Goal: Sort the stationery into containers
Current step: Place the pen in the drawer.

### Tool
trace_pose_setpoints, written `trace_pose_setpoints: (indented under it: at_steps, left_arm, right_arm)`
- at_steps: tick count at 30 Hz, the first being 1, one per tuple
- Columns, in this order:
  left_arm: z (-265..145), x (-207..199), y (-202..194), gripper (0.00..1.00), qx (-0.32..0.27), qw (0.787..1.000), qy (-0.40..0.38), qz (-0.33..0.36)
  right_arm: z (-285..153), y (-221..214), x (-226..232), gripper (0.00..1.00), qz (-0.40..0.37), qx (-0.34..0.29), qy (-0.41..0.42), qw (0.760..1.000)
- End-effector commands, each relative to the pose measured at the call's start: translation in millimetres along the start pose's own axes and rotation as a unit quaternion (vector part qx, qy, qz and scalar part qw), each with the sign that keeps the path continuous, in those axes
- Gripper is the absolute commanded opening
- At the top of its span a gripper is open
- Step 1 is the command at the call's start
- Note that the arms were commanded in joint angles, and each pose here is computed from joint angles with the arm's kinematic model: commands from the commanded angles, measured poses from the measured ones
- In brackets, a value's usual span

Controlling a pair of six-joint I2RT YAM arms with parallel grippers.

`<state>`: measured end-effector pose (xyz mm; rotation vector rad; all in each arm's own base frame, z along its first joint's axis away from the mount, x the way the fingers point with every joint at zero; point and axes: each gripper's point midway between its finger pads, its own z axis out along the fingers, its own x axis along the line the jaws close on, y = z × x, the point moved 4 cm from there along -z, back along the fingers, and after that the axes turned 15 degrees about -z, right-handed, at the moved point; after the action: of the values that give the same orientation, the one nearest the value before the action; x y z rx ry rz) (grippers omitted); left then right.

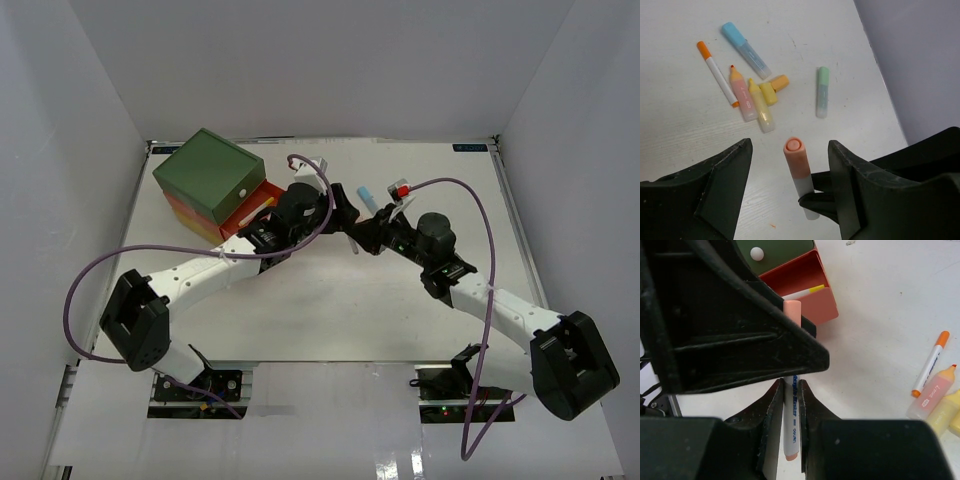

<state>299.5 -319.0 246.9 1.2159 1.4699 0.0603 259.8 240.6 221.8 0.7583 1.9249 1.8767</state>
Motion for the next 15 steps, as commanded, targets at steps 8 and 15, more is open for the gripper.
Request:
trace_pose_setpoints:
  at_steps: [8,15]
  left_arm:
    - [0.1,-24.2,10.6,0.28,-0.013,0.999,-0.035,0.007]
    - [-6.2,-22.5,19.2,0.12,-0.025,0.998,-0.027,0.050]
  right_arm:
    - [-0.4,15.3,9.9,0.19,0.003,-0.049,0.022,0.999]
    - [-1.8,12.1,8.7,0.51,-0.006,-0.040,0.019,0.999]
